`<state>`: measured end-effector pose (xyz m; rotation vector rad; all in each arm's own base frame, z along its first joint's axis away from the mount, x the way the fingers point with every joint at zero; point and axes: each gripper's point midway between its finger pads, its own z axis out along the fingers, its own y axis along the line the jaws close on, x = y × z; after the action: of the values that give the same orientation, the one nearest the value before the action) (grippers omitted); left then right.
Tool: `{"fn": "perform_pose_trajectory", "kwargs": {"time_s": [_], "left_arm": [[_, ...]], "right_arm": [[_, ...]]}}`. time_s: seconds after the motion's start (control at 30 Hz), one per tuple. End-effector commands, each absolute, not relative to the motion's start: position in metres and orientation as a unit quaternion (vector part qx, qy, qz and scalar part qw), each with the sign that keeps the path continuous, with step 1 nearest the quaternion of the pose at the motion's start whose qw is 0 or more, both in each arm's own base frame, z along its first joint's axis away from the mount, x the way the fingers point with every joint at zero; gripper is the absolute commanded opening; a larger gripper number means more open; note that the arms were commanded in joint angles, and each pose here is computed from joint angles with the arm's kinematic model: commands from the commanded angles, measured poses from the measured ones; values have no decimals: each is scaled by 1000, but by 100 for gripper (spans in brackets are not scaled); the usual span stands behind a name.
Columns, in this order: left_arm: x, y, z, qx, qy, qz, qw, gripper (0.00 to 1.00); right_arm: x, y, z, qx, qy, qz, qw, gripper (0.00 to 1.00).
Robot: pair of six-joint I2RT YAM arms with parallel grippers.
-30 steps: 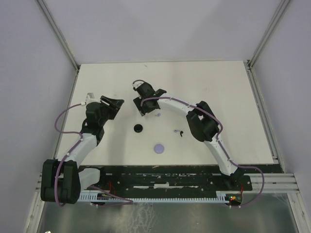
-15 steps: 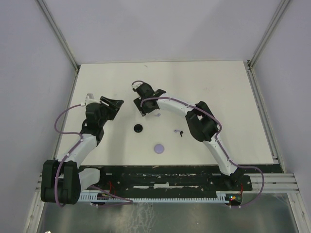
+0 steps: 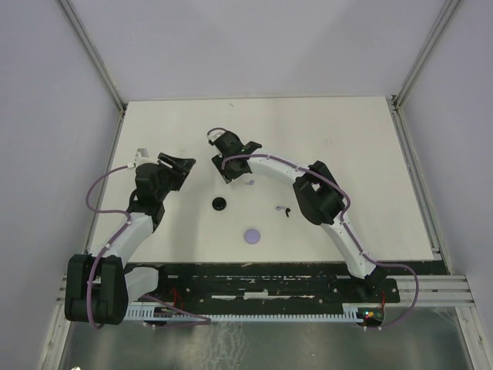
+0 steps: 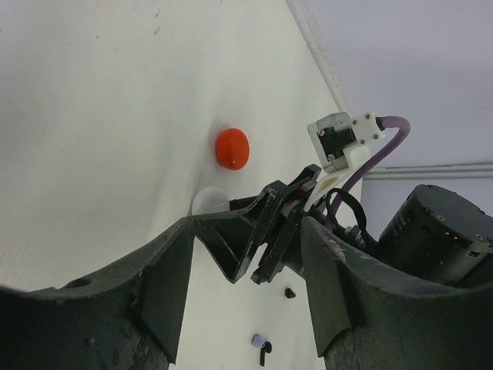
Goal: Insert the wireless bluetooth earbuds into the charging case
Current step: Pick up the charging case at the center of the board.
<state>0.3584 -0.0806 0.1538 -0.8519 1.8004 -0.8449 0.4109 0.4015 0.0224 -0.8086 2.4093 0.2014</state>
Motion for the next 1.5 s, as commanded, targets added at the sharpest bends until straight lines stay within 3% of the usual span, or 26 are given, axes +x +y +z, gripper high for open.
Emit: {"fn": "perform_pose_trajectory", "kwargs": {"time_s": [0.0, 0.2, 0.6, 0.93, 1.47], "left_arm": [[359, -82, 169, -323, 728, -354, 491, 63], [359, -98, 175, -285, 733, -390, 479, 64], [355, -151, 173, -183, 731, -521, 402, 66], [351, -171, 168, -143, 727, -560, 371, 66], [335, -227, 184, -85, 706, -609, 352, 66]], "right_arm": [[411, 395, 16, -313, 903, 49, 291, 39], [413, 388, 50, -322, 872, 80, 358, 27], [375, 356, 153, -400, 799, 169, 417, 23], [342, 353, 167, -457, 773, 210, 386, 24], [330, 360, 168, -469, 765, 241, 370, 23]]}}
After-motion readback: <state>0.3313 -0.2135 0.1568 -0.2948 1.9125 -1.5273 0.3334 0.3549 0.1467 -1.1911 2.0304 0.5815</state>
